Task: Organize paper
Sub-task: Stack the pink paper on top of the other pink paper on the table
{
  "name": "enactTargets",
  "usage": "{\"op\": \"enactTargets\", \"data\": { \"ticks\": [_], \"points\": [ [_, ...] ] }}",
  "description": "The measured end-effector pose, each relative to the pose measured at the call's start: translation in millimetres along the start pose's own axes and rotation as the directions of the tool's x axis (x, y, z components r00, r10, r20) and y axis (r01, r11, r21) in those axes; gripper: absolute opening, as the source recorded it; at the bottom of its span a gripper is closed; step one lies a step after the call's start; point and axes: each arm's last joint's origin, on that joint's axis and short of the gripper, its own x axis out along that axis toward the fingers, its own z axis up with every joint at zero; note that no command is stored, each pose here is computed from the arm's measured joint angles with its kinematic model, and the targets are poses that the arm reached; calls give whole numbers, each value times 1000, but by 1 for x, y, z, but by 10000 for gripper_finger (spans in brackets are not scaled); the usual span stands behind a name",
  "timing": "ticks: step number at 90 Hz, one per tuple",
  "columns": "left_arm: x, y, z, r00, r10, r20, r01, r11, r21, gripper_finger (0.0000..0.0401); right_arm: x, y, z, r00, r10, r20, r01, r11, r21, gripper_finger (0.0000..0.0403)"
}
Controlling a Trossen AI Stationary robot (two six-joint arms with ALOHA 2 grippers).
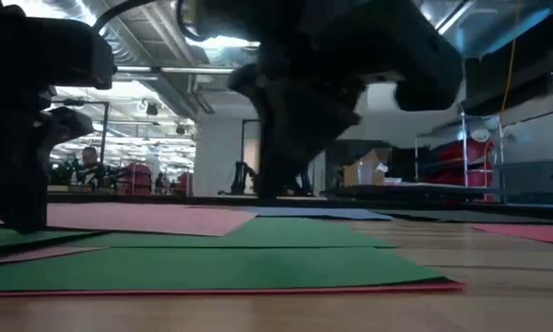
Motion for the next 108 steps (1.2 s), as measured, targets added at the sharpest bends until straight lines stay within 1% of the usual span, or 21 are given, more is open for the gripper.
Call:
{"op": "enactTargets", "data": {
  "ticks": [8, 18, 29, 37, 49, 63, 70, 84, 92, 108],
  "points": [
    [0, 0, 0, 1000, -3, 3, 3, 1000, -18, 0, -2, 0, -7, 998, 8, -69, -7, 1000, 19, 0],
    [0, -2, 2, 999, -29, 23, 29, 999, -32, 0, 7, 3, -16, 994, 32, -105, -28, 999, 42, 0],
    [0, -5, 5, 997, -53, 47, 55, 998, -44, 0, 22, 7, -24, 993, 62, -99, -54, 995, 80, 0],
    [0, -7, 7, 995, -70, 69, 73, 996, -48, 0, 28, 10, -27, 994, 78, -71, -70, 991, 114, 0],
    [0, -6, 11, 993, -76, 92, 82, 995, -65, 0, 36, 14, -33, 992, 111, -62, -101, 984, 150, 0],
    [3, 0, 20, 988, -46, 147, 61, 993, -103, 0, 38, 16, -31, 993, 111, -40, -104, 983, 151, 0],
    [7, 2, 26, 985, -54, 166, 76, 989, -124, 0, 38, 16, -31, 993, 114, -36, -107, 983, 151, 0],
    [8, 2, 35, 973, -139, 184, 154, 986, -71, 0, 39, 16, -30, 993, 117, -21, -113, 982, 148, 0],
    [9, 4, 35, 977, -132, 167, 140, 990, -36, 0, 40, 16, -30, 993, 117, -17, -113, 983, 146, 0],
    [17, 7, 33, 982, -129, 135, 132, 991, -13, 0, 40, 16, -30, 993, 120, -16, -116, 982, 146, 0]
  ]
}}
